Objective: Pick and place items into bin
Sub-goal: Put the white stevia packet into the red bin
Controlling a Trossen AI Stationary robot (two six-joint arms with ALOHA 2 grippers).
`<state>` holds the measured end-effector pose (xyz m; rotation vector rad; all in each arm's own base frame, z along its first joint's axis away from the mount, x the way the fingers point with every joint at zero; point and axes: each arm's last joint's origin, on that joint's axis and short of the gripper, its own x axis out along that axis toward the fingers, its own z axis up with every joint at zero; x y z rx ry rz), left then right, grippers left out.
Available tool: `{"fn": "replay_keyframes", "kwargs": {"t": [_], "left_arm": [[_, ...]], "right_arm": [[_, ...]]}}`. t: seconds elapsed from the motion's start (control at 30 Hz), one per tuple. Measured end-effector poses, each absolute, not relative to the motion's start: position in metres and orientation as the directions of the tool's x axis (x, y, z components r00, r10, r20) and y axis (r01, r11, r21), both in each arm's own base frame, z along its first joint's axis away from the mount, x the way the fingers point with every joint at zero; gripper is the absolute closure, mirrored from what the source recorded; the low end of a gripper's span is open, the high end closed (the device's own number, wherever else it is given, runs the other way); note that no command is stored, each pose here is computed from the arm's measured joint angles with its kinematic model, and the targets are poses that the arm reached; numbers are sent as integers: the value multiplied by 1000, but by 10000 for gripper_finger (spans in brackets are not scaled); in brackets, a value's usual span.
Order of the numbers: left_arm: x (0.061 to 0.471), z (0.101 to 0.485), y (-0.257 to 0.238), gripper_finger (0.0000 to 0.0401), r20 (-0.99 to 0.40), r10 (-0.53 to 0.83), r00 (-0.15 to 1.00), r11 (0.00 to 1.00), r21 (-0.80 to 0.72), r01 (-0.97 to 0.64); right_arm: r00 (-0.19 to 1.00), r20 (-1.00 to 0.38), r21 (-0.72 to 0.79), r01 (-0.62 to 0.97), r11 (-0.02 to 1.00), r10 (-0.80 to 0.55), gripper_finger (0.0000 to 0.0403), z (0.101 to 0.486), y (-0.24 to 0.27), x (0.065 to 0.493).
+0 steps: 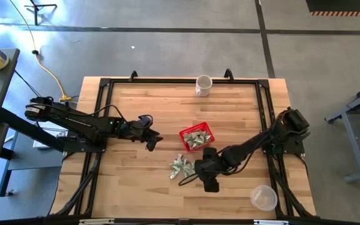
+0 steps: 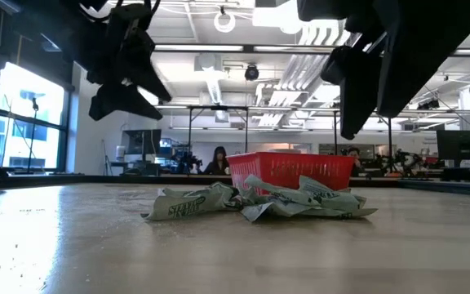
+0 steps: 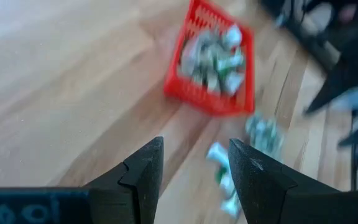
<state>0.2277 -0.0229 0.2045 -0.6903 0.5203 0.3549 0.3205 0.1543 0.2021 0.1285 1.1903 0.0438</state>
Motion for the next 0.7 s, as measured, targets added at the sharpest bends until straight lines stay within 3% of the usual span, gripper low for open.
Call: {"fn": "replay_keyframes", "kwargs": {"t": [0.17, 0.23, 0.43, 0.57, 0.63, 0.7], "left_arm": [[234, 218, -19, 187, -412, 299, 861, 702, -517, -490], [236, 222, -14, 185, -421, 310, 852, 672, -537, -510], [242, 228, -21, 183, -412, 70, 908, 725, -605, -330], [248, 238, -35, 185, -305, -106, 947, 618, -766, -177], [243, 231, -54, 191, -352, -242, 904, 612, -778, -140], [239, 224, -77, 199, -397, -268, 878, 661, -739, -132]], "right_arm": [[365, -924, 162, 98, 982, 115, 100, 202, 155, 320], [370, -923, 155, 110, 982, 105, 100, 202, 154, 320], [367, -925, 163, 152, 975, 97, 100, 202, 154, 320], [374, -924, 145, 158, 977, 76, 100, 202, 153, 320], [372, -925, 143, 160, 977, 74, 100, 202, 152, 320], [367, -928, 136, 164, 977, 67, 100, 201, 152, 320]]}}
